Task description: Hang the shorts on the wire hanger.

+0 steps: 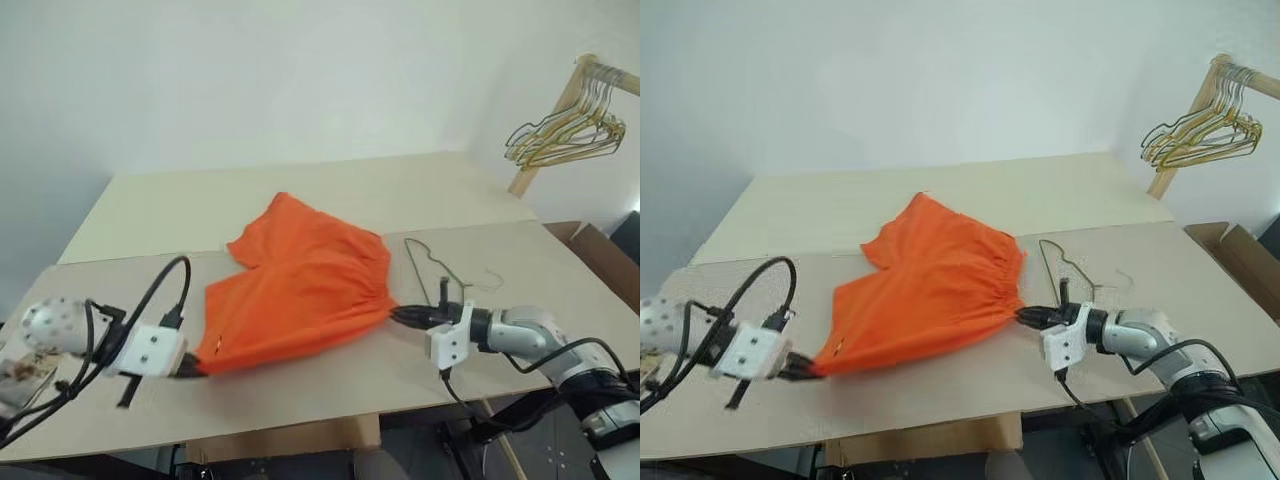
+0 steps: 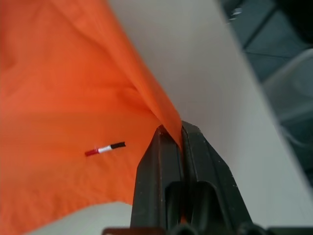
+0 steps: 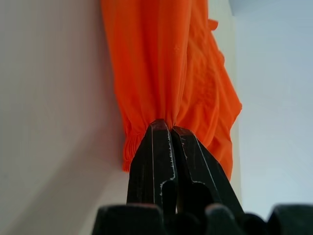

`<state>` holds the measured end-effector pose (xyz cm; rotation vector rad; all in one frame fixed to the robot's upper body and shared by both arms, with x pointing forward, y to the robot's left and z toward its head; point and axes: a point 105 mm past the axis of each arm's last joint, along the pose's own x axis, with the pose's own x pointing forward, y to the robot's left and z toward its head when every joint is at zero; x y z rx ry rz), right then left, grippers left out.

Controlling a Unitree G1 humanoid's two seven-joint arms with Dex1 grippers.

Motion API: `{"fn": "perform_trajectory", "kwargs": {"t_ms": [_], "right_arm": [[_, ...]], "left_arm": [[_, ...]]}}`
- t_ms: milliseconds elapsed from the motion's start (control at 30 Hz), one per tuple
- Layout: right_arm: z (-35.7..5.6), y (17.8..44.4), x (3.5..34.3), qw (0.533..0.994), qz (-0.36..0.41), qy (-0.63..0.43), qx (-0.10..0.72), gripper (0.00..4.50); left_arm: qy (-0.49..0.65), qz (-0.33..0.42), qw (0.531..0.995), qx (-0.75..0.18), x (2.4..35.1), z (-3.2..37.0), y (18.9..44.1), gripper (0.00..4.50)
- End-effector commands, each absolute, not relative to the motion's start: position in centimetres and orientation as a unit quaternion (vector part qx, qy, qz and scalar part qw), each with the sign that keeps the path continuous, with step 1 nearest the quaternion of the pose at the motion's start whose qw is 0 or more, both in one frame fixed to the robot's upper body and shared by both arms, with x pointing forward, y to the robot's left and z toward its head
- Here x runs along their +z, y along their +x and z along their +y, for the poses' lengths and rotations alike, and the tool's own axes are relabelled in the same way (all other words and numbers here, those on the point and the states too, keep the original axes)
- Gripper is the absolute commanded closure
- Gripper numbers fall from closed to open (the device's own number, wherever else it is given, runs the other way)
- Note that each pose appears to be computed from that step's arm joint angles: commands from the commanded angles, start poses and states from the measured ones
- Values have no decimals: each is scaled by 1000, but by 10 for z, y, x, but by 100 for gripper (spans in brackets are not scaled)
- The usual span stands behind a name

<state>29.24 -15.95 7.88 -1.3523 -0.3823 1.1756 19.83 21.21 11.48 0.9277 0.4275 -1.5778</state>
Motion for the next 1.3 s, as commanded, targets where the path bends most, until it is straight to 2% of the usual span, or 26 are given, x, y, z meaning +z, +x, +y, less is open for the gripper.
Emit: {"fn": "perform_trajectory", "kwargs": {"t_ms": [33, 300, 333, 467, 567, 633, 667, 733, 800, 900, 1000, 1067, 1133, 1300], "right_arm": [[-186, 294, 79, 584, -138, -627, 496, 450], [-211, 288, 79, 560, -133, -666, 475, 450], [-212, 287, 79, 561, -136, -666, 473, 450], [-210, 276, 82, 561, -149, -658, 479, 343], [-212, 261, 86, 573, -142, -643, 488, 243], [-217, 250, 94, 602, -118, -619, 490, 184], [-219, 246, 100, 630, -102, -599, 483, 184], [-230, 253, 119, 735, -47, -531, 419, 184], [-241, 258, 126, 794, 4, -481, 372, 184], [-251, 265, 135, 871, 64, -385, 298, 184], [-254, 269, 132, 893, 114, -351, 258, 184], [-258, 275, 121, 908, 185, -305, 219, 184], [-260, 279, 112, 917, 249, -249, 188, 184], [-269, 290, 95, 910, 342, -193, 133, 184]], "left_arm": [[383, 182, 580, -696, 127, 199, 183, 445], [355, 175, 594, -701, 93, 183, 175, 445], [352, 177, 593, -702, 88, 184, 173, 425], [348, 182, 588, -707, 80, 188, 173, 327], [370, 162, 612, -680, 85, 195, 191, 228], [382, 148, 633, -656, 92, 202, 207, 174], [384, 135, 646, -645, 98, 205, 216, 174], [373, 87, 697, -606, 125, 206, 245, 174], [355, 42, 730, -582, 154, 205, 260, 174], [277, -37, 779, -561, 201, 183, 276, 174], [234, -65, 803, -544, 216, 165, 285, 174], [199, -73, 815, -539, 221, 145, 294, 174], [183, -72, 809, -555, 223, 129, 294, 174], [157, -83, 791, -585, 227, 102, 294, 174]]}}
